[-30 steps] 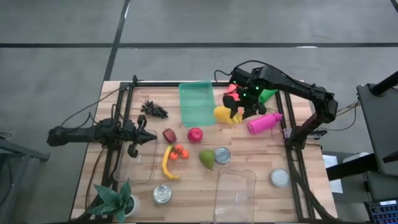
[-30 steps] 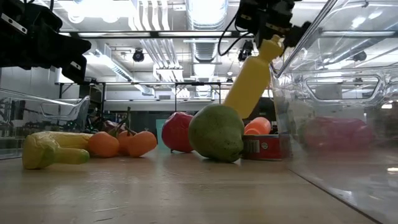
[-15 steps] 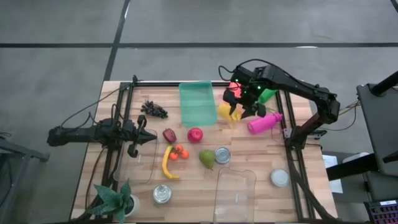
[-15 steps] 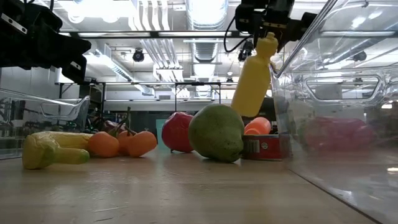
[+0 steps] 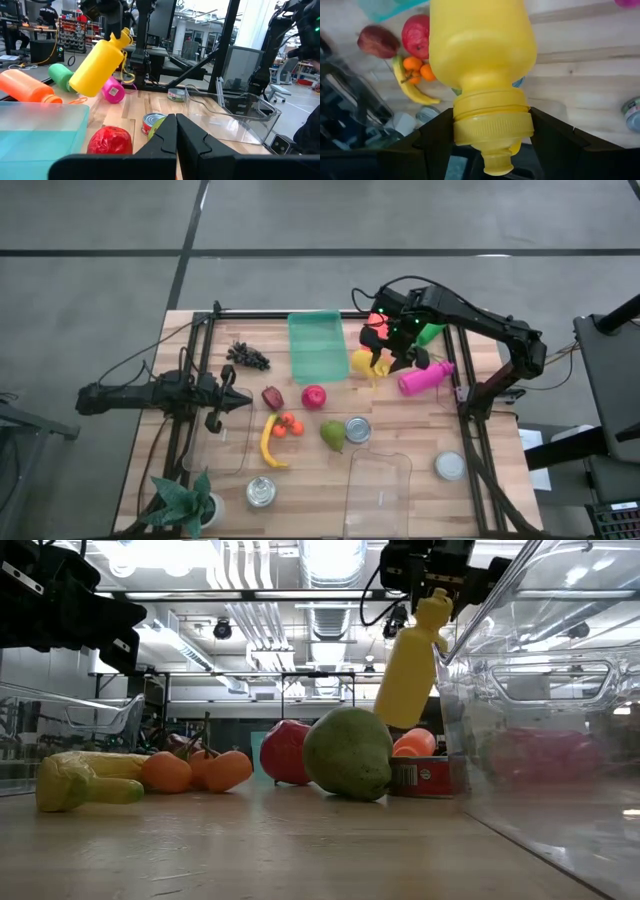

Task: Pick & Place Food Item
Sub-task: Put the yellow water bottle into the green bin

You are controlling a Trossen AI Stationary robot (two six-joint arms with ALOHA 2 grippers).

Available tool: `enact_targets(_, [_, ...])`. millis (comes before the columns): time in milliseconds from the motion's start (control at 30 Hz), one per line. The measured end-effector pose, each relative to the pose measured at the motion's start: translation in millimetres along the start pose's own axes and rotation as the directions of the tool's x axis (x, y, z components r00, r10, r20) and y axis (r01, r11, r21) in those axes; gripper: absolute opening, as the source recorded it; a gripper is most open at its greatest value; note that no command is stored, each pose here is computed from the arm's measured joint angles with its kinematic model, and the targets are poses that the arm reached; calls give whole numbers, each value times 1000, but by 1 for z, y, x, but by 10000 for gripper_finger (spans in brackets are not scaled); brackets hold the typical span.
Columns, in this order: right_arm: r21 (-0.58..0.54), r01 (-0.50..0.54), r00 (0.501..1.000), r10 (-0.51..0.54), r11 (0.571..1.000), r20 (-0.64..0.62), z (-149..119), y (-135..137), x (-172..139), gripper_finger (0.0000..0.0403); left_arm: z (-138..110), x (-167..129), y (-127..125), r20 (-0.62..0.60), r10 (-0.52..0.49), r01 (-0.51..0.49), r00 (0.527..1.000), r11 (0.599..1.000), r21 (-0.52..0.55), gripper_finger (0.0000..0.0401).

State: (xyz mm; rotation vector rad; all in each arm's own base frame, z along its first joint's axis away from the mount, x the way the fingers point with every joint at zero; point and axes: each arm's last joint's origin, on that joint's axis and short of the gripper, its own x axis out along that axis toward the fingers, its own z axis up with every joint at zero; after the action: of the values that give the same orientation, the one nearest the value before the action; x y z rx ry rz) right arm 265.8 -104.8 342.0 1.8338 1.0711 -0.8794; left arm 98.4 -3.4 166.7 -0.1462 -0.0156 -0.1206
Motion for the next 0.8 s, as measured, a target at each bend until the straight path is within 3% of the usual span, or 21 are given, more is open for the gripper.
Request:
enact_targets(233, [240, 0, 1000, 2, 971, -10, 2, 0, 0, 231, 0, 0, 0, -1, 0, 0, 1000, 1000, 0, 1])
enact_targets(533, [537, -2, 995, -50, 843, 83, 11, -3, 13, 230, 0, 0, 0, 0, 0, 0, 1000, 1000, 0, 1])
enact_targets(633, [526, 8, 995, -57, 851, 77, 14, 0, 18, 230, 0, 0, 0, 0, 0, 0, 1000, 1000, 0, 1])
enact_targets(800, [365, -9, 999, -9, 931, 48, 15, 7, 21, 230, 0, 0, 0, 0, 0, 0, 1000, 1000, 0, 1])
